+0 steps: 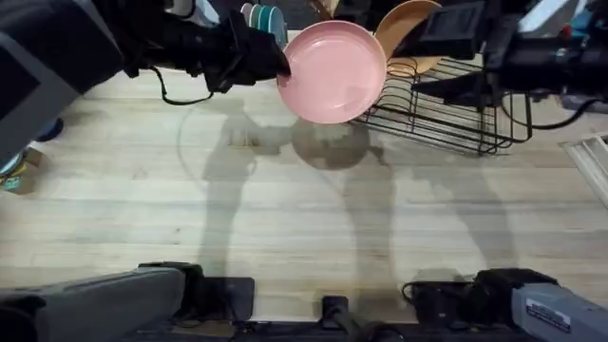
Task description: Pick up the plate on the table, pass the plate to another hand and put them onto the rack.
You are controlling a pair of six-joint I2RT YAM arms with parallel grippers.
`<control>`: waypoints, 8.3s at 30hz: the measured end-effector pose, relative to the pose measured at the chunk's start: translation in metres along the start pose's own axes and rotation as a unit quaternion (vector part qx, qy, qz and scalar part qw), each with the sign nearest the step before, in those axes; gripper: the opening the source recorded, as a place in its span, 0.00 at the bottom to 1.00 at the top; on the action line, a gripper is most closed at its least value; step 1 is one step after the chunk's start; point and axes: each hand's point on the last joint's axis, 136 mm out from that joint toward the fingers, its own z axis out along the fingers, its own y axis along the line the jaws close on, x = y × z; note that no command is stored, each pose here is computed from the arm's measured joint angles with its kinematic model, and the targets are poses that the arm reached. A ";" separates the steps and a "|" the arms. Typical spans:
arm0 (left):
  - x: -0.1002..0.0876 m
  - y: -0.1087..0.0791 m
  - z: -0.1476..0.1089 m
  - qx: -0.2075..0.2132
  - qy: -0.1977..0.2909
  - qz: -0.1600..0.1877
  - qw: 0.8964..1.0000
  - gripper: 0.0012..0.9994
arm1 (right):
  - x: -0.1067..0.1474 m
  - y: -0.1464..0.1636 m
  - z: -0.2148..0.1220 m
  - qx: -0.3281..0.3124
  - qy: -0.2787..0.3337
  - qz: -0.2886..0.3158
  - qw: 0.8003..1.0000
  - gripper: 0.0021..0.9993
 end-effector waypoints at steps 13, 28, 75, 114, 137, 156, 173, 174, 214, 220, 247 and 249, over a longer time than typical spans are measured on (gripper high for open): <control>0.000 0.000 0.000 0.000 0.000 0.000 1.000 0.04 | 0.013 0.007 0.042 0.157 -0.070 -0.117 0.978 0.99; 0.000 0.000 0.000 0.000 0.000 0.000 1.000 0.04 | 0.008 0.002 0.039 0.180 -0.088 -0.120 0.972 0.72; 0.002 -0.003 0.001 0.005 0.005 -0.001 1.000 1.00 | 0.005 -0.005 0.042 0.197 -0.091 -0.123 0.968 0.03; -0.037 -0.054 -0.067 0.033 -0.145 0.112 0.983 1.00 | -0.171 0.007 -0.090 0.430 -0.286 -0.511 0.687 0.03; -0.039 -0.049 -0.067 0.021 -0.150 0.108 0.983 1.00 | -0.171 -0.054 0.046 0.349 -0.060 -0.797 0.489 0.03; -0.041 -0.046 -0.067 0.011 -0.156 0.105 0.982 1.00 | -0.166 -0.073 0.057 0.318 -0.041 -0.811 0.490 0.03; -0.041 -0.046 -0.067 0.011 -0.156 0.104 0.982 1.00 | -0.160 -0.097 0.078 0.307 -0.017 -0.809 0.501 0.03; -0.041 -0.046 -0.067 0.011 -0.156 0.104 0.982 1.00 | -0.159 -0.100 0.079 0.305 -0.013 -0.808 0.503 0.03; -0.041 -0.045 -0.067 0.008 -0.154 0.120 0.981 1.00 | -0.156 -0.072 0.025 0.361 -0.053 -0.683 0.632 0.99; -0.037 -0.042 -0.066 0.000 -0.147 0.137 0.980 1.00 | -0.113 -0.050 0.005 0.343 -0.047 -0.605 0.717 0.99; 0.009 -0.034 -0.159 -0.191 -0.251 0.220 0.923 1.00 | 0.008 -0.016 -0.079 0.284 -0.042 -0.228 0.930 0.99; 0.017 -0.031 -0.162 -0.199 -0.245 0.221 0.923 1.00 | 0.008 -0.010 -0.085 0.275 -0.062 -0.204 0.937 0.99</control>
